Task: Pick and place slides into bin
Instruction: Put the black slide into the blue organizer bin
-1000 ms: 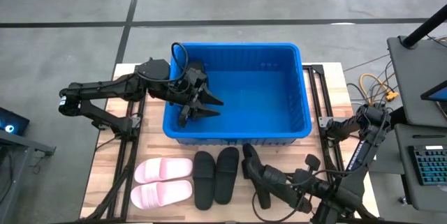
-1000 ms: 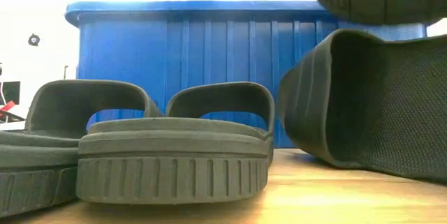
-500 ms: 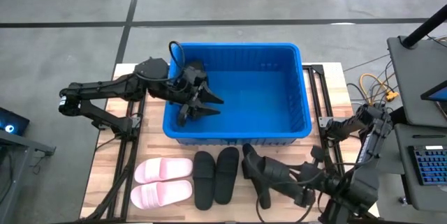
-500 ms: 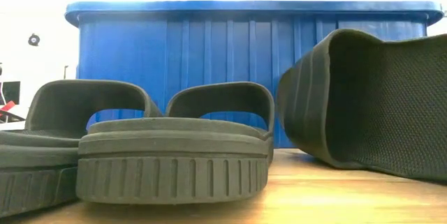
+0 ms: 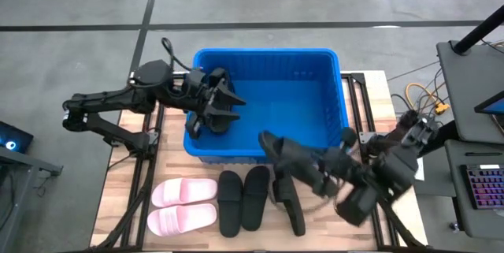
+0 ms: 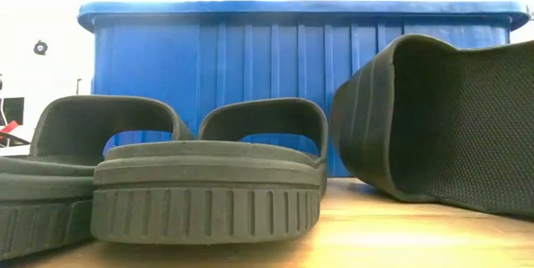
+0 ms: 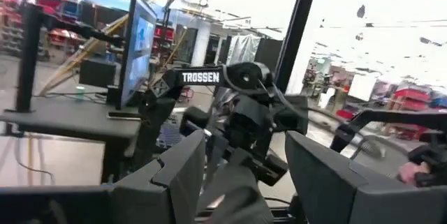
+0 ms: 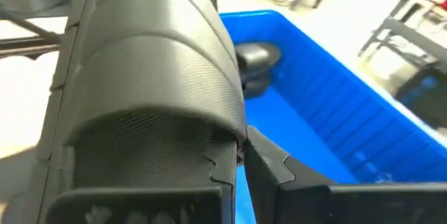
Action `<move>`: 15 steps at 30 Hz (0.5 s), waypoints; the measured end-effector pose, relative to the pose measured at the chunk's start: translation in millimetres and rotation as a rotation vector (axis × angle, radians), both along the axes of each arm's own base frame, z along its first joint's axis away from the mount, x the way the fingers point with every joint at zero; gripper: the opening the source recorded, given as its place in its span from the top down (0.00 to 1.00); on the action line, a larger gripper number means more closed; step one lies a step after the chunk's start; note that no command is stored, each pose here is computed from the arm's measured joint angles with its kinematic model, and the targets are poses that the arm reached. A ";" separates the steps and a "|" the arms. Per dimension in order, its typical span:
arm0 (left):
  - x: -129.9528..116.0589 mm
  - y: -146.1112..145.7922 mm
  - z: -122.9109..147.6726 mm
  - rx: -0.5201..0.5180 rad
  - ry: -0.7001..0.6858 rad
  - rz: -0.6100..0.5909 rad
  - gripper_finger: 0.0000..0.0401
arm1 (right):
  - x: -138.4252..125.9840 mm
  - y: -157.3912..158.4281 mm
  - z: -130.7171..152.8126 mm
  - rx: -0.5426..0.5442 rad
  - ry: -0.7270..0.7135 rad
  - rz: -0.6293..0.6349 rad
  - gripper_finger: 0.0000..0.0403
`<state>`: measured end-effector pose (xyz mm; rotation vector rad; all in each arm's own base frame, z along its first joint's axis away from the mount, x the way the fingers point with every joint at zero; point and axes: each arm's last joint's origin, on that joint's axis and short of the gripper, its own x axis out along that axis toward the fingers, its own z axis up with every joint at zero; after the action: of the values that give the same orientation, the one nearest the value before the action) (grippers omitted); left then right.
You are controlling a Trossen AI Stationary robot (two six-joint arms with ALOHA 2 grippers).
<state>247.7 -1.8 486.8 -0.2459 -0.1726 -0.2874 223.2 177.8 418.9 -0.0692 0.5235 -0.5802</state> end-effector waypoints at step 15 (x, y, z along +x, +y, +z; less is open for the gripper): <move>-76.2 7.8 6.5 0.075 0.130 0.355 0.54 | 46.1 -108.5 30.1 0.119 0.083 -0.258 0.97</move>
<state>171.4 5.9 493.2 -0.1555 -0.0742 0.0752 269.3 69.3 449.0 0.0893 0.6517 -0.7985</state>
